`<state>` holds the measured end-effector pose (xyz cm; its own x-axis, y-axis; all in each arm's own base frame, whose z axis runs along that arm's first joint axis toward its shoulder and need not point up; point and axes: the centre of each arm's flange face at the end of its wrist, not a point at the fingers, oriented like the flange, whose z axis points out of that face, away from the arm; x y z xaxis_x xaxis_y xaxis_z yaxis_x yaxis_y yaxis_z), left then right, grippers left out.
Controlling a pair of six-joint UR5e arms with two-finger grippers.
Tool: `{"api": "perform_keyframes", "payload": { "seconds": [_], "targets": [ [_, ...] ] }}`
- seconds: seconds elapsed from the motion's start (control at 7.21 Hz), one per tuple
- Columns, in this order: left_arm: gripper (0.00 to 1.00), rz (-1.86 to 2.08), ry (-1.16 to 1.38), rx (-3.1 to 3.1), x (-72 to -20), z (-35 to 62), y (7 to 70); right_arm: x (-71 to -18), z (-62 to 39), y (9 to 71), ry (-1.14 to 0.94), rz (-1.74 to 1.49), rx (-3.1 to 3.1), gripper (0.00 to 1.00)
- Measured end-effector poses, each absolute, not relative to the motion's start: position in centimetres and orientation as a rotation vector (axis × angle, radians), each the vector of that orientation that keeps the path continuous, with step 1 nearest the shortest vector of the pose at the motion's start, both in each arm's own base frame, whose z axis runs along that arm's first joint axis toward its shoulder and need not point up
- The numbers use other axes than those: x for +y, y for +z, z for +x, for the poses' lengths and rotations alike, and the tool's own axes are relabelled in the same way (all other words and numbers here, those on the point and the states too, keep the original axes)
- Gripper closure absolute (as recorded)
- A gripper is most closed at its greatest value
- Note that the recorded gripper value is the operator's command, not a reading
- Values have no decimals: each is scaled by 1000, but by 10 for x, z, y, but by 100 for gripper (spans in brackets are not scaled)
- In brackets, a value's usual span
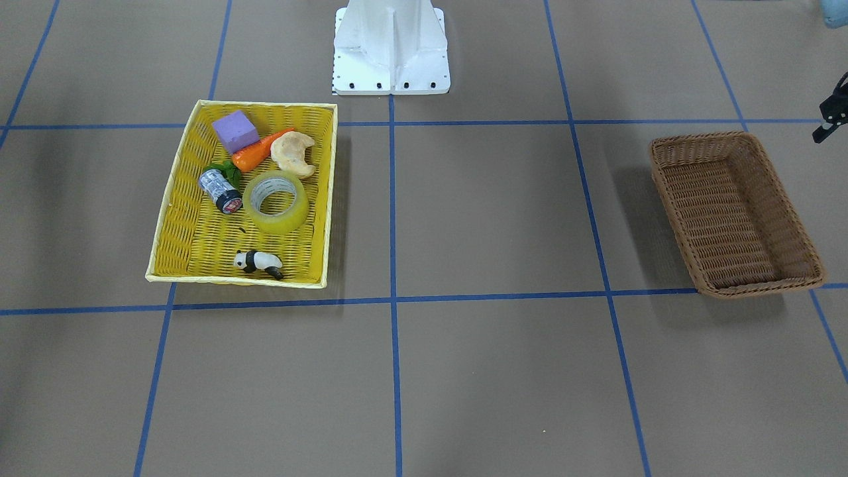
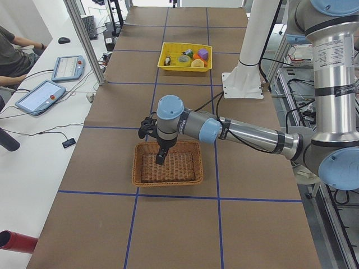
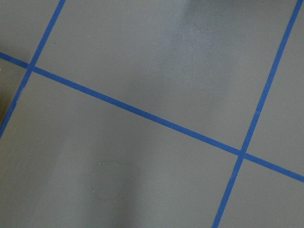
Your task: Move tape to another basket
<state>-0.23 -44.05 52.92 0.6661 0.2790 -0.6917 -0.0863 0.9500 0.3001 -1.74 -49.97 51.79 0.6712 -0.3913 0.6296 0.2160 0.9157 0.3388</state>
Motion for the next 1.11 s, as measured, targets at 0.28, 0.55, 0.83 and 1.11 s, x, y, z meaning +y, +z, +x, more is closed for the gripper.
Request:
{"api": "perform_keyframes", "payload": {
  "seconds": [0.28, 0.55, 0.83, 1.11],
  "targets": [
    [2, 257, 211, 820, -440, -2, 526, -502, -46, 525, -418, 293, -785, 0],
    [2, 263, 214, 821, -440, -2, 524, -505, -96, 514, -515, 369, -815, 0],
    [2, 269, 217, 822, -438, -2, 520, -517, -165, 454, -473, 408, -896, 0],
    [2, 277, 220, 823, -437, -2, 516, -507, -222, 403, -404, 376, -967, 0]
  ]
}}
